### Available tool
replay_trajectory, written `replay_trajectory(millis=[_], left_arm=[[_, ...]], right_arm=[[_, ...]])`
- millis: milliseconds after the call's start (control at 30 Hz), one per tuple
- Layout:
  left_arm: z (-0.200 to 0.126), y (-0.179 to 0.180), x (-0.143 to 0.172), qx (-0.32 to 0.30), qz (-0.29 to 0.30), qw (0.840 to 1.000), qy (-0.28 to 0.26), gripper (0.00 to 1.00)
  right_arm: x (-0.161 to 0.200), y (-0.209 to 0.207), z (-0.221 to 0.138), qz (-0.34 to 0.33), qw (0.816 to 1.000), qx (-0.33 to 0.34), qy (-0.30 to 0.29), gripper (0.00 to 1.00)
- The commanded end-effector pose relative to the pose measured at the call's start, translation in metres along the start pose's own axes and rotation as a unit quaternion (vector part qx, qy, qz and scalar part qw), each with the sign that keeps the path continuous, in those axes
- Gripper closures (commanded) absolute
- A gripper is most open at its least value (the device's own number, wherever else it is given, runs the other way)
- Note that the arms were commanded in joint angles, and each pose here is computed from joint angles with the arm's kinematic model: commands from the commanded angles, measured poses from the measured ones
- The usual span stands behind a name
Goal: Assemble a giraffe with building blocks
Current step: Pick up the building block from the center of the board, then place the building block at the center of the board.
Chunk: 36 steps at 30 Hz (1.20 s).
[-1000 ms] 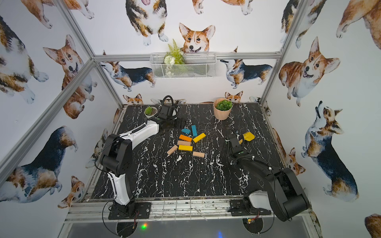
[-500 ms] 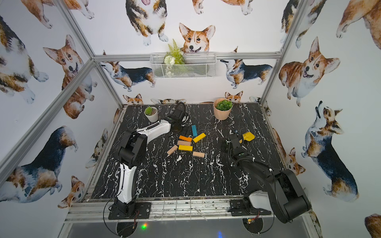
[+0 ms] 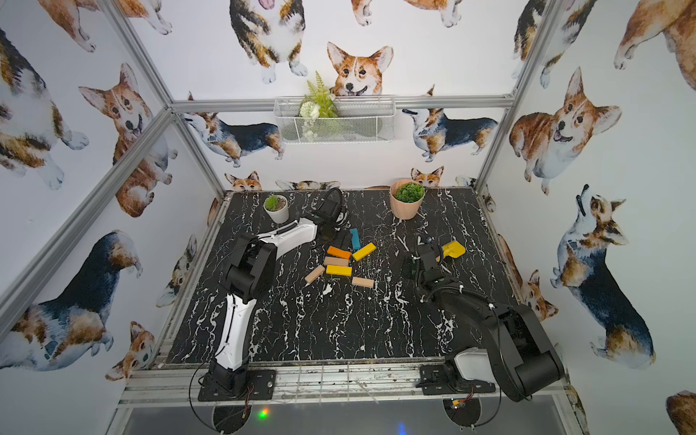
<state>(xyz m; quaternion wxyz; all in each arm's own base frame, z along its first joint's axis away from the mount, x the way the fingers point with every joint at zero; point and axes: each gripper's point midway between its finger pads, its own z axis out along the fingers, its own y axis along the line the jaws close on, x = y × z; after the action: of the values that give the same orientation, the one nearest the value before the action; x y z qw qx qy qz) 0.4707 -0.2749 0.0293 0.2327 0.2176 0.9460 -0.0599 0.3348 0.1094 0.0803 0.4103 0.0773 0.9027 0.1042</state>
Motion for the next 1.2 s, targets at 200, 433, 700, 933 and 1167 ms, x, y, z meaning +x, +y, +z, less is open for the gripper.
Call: replay_trajectory(millis=[200,433,700,933,1167], left_arm=[[0.011,0.000,0.012,-0.011,0.011,1.000,0.026,0.06],[0.013,0.004,0.015,-0.023,0.009,0.999,0.032,0.20],[0.001,0.025,0.008,-0.073,-0.032,0.997,0.021,0.43],[-0.020,0.066,-0.014,-0.134,-0.157,0.978,-0.023,0.51],[-0.003,0.097,-0.026,-0.087,-0.332,0.939,-0.022,0.53]], right_arm=[[-0.010,0.002,0.000,-0.005,1.000,0.000,-0.019,0.00],[-0.010,0.002,0.001,-0.005,1.000,0.002,-0.017,0.00],[-0.010,0.001,0.000,-0.005,1.000,0.006,-0.018,0.00],[-0.011,-0.001,0.000,-0.003,1.000,0.010,-0.019,0.00],[-0.009,-0.001,0.002,-0.002,1.000,0.012,-0.014,0.00]])
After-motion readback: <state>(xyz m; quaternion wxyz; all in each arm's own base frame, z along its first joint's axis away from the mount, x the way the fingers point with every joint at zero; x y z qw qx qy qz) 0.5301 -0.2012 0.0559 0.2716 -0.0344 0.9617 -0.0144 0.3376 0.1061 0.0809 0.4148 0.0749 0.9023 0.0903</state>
